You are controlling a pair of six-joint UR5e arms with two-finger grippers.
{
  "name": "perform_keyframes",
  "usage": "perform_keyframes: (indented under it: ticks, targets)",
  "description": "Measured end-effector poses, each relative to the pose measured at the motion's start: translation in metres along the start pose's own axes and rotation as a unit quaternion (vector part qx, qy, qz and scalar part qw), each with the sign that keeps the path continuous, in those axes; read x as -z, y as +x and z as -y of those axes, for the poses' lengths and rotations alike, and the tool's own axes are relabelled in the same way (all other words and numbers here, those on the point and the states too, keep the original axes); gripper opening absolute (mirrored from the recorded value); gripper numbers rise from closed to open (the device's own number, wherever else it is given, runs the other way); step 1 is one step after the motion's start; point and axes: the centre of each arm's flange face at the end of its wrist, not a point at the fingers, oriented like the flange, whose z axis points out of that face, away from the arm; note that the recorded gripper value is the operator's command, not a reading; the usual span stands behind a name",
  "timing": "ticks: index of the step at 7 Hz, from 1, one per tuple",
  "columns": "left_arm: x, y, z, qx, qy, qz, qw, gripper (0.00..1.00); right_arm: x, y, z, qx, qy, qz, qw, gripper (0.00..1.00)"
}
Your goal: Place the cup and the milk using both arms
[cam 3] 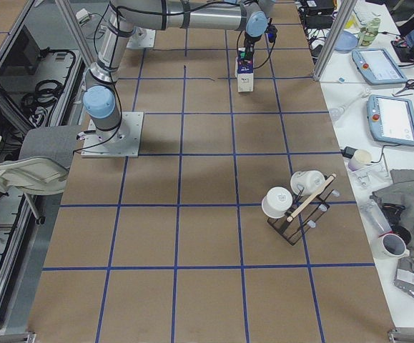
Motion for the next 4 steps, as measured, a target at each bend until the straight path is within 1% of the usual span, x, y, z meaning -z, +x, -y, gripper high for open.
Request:
perform_keyframes:
  ticks: [1,2,4]
  targets:
    - [0.0004,-0.0001,-0.0004,0.0,0.0,0.0,1.0,1.0,0.0009,-0.0001,-0.0013,0.001,0.0,-0.001,1.0,1.0]
    - [0.0,0.0,-0.0004,0.0,0.0,0.001,1.0,1.0,0.0,0.0003,-0.0017,0.004,0.0,-0.003,1.0,1.0]
    - [-0.0015,0.0005,-0.0004,0.0,-0.002,0.001,1.0,1.0,-0.0011,0.0063,-0.0002,0.007,0.003,-0.017,0.9998,1.0]
